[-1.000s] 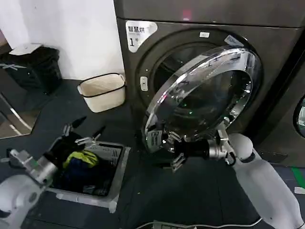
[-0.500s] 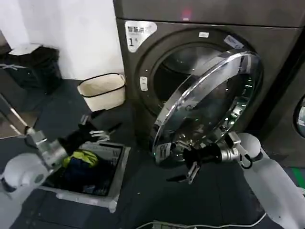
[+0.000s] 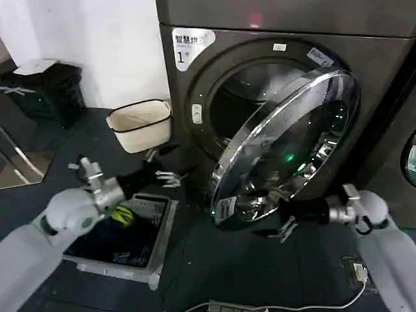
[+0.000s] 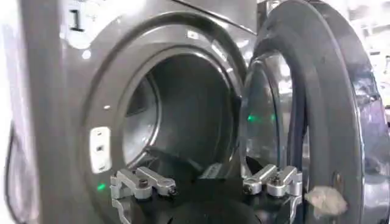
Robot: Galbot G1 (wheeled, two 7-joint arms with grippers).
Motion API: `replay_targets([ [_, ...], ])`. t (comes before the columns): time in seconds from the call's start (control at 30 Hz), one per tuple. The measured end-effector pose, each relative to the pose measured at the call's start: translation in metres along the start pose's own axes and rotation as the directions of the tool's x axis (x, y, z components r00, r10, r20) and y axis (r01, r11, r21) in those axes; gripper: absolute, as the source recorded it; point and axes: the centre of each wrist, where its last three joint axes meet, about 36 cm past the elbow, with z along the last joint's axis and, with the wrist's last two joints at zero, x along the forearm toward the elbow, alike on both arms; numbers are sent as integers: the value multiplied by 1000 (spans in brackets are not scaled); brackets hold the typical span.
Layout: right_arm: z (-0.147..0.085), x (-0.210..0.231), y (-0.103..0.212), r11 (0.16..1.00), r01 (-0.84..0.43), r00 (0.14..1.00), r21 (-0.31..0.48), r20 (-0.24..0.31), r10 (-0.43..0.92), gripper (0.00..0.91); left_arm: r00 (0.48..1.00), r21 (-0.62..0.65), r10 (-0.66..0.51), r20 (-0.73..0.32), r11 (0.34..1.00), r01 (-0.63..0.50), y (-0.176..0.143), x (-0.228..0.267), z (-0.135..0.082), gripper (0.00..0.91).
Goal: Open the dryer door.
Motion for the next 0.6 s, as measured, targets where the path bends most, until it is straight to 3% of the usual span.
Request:
replay_targets([
  [0.17,-15,51,18,982,-183,983,49,26,182,907,997,22,83,-11,996,-82,-8,-20,0,907],
  [0.33,-27,103,49,894,-440,898,83,43,437,907,990,28,140,-22,990,-139,-15,-32,1,907],
  [0.47,-33,134,80,759,-649,761,55,43,647,907,984,38,178,-20,983,-177,-20,-40,1,907],
  [0.6,-42,161,118,531,-845,534,57,36,845,907,978,42,210,-15,977,-209,-25,-49,2,907],
])
